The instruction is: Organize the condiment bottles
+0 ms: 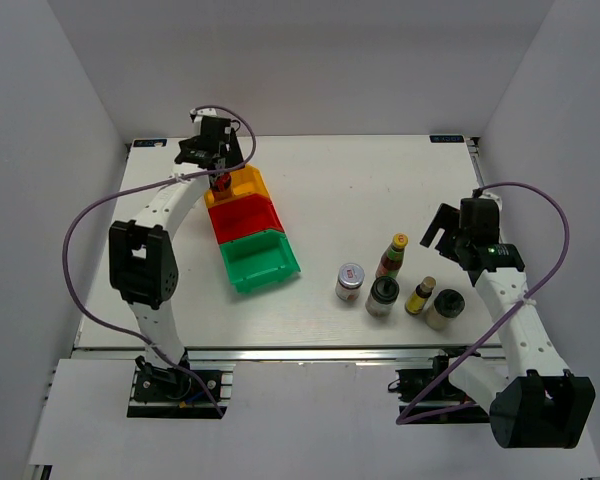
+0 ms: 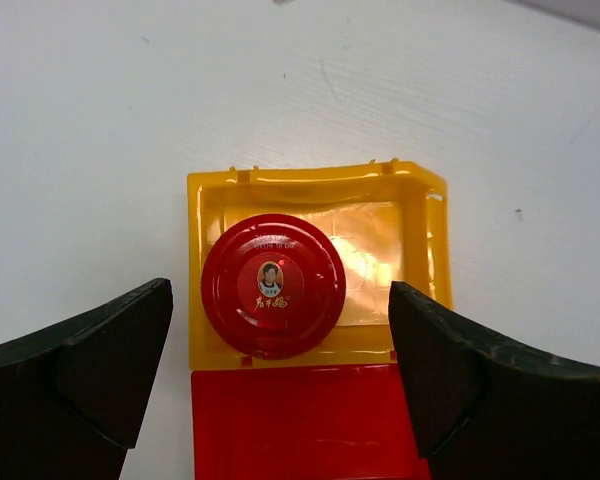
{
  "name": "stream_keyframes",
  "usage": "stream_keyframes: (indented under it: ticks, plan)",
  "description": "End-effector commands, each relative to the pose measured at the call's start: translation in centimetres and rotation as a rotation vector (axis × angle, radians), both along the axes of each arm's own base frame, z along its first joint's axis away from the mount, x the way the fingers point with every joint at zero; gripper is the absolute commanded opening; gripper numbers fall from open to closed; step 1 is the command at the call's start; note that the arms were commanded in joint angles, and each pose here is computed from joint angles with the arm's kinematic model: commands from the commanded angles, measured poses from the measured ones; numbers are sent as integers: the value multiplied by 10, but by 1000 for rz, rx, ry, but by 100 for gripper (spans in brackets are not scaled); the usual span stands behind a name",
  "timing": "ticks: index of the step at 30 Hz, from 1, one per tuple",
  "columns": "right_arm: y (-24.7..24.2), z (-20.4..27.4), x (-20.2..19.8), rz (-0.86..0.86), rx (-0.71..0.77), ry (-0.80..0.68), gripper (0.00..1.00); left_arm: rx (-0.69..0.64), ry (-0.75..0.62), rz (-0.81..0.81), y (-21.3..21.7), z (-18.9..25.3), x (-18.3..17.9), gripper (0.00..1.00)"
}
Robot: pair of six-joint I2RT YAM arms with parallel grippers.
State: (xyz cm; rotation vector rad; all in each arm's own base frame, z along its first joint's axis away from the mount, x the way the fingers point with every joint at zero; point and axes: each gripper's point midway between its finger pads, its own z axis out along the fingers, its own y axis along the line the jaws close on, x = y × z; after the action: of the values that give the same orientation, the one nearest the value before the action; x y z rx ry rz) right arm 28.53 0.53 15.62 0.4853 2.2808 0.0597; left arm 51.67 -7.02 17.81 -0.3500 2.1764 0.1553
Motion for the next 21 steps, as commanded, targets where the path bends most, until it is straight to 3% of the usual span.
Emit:
stream_keyframes:
  ticks: [1,6,10,15,17,21]
  plan:
    - [2,33,8,16,10,-95,89,-37,-155,-11,0,78,-9,98]
    - [4,47,3,25,19,-144,89,-118,-217,-190,-35,114,-45,98]
    - [2,49,-2,12,21,-156,90,-95,-250,-429,-112,111,-98,98]
    - [3,50,-5,10,29,-167,89,-184,-111,-879,-227,56,-180,98]
    - [3,50,-6,9,30,-167,89,-158,-51,-997,-265,34,-213,98]
    - [4,49,-5,11,34,-164,89,-134,6,-1121,-302,9,-245,98]
